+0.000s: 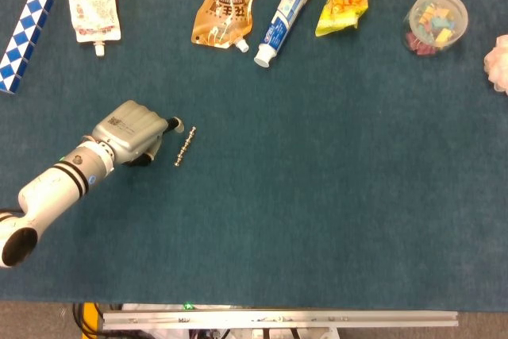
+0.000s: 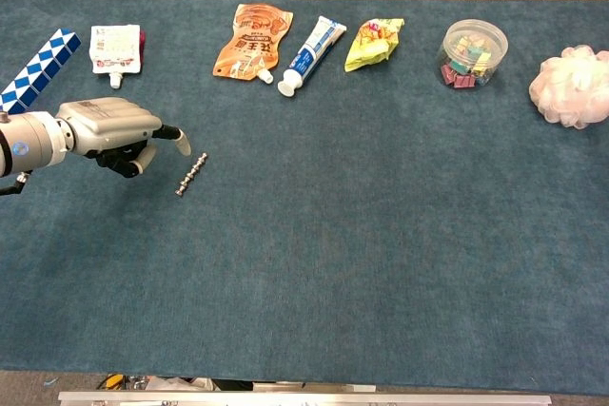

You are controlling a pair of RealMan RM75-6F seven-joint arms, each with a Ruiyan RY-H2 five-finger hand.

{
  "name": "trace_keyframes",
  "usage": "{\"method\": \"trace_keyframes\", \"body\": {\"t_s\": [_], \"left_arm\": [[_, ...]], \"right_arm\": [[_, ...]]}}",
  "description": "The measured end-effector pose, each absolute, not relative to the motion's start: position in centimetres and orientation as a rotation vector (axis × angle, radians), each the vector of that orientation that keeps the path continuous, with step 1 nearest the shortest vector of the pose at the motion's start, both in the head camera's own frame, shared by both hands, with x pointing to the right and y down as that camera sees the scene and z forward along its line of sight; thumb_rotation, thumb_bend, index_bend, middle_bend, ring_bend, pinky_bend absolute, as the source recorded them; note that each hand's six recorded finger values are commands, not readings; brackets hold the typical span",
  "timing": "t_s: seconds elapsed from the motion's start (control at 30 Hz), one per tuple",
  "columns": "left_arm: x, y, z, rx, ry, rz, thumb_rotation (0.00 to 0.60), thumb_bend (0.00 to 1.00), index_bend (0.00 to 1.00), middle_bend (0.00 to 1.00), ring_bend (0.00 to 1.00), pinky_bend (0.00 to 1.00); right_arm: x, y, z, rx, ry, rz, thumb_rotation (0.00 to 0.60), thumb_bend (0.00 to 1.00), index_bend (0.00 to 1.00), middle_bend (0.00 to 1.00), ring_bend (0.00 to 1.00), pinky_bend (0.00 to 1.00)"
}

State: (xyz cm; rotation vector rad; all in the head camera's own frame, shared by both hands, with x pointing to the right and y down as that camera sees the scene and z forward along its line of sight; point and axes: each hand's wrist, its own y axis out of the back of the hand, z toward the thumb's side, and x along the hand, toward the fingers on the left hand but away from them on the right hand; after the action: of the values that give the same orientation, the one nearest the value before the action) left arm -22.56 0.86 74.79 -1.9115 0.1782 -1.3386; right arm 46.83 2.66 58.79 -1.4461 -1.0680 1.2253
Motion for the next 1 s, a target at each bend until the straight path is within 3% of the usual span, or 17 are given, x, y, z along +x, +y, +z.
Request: {"method": "trace_keyframes", "body": {"t_s": [0.57,1.0], "left_arm": [[-22.0,1.1,76.2,-1.946,0.142,-1.388,0.6,0.81,0.21,1.0,1.0,0.94],[-20.0,2.7,75.6,-2.007,0.076,-1.333,0.6,0.81,0.22,1.0,1.0,0.94]], "right_arm": [[47.6,3.0,58.6,-1.437,-1.089,1.232,0.6,0.29,0.4,0.4,0.31,0.3],[48.2,3.2,58.5,-1.431,-1.105,1.243,0.6,0.29,0.4,0.4,0.31,0.3]]}}
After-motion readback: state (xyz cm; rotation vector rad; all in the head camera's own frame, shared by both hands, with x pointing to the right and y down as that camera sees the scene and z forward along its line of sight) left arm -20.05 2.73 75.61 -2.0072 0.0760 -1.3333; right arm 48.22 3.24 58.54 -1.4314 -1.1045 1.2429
